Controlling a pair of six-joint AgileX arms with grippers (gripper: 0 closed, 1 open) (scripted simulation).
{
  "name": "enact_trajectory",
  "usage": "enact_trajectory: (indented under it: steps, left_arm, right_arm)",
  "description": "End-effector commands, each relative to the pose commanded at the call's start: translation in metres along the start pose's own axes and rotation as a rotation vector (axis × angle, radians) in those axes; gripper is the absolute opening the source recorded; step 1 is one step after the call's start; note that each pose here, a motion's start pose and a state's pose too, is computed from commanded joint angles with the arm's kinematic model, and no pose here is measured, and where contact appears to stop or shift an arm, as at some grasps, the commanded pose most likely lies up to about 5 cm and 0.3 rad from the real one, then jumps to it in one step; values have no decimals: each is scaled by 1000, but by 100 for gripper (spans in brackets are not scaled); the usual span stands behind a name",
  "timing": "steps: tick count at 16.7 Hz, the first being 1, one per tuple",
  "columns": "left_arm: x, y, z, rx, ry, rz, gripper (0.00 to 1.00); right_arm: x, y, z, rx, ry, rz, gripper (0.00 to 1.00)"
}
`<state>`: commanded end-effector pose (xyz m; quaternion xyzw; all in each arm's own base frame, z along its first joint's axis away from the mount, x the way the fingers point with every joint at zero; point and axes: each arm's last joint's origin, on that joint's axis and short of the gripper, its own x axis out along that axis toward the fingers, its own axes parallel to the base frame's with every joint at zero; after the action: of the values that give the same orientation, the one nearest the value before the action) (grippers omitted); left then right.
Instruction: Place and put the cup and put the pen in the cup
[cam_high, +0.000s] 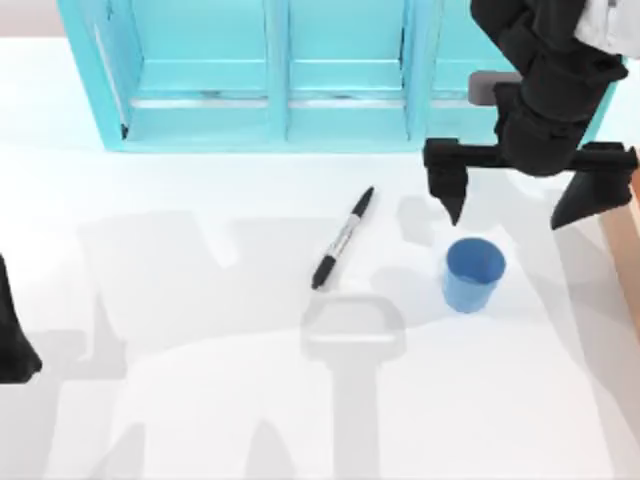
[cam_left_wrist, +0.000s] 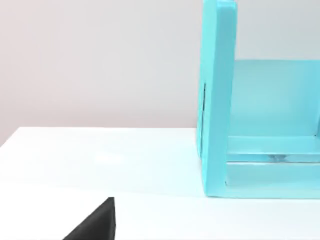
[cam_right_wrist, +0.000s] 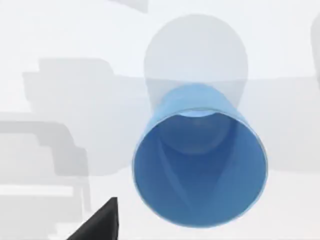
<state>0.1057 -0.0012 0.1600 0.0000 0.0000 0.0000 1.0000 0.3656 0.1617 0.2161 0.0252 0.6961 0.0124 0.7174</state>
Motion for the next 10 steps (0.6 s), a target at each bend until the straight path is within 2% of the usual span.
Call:
enact_trajectory:
  steps: [5,10]
  left_arm:
    - [0,0,0,0,0,0,100]
    - [0,0,0,0,0,0,100]
  right_arm:
    - [-78,1,-4,-3,-5,0,100]
    - [-97,0,-9,-6,-12,6,100]
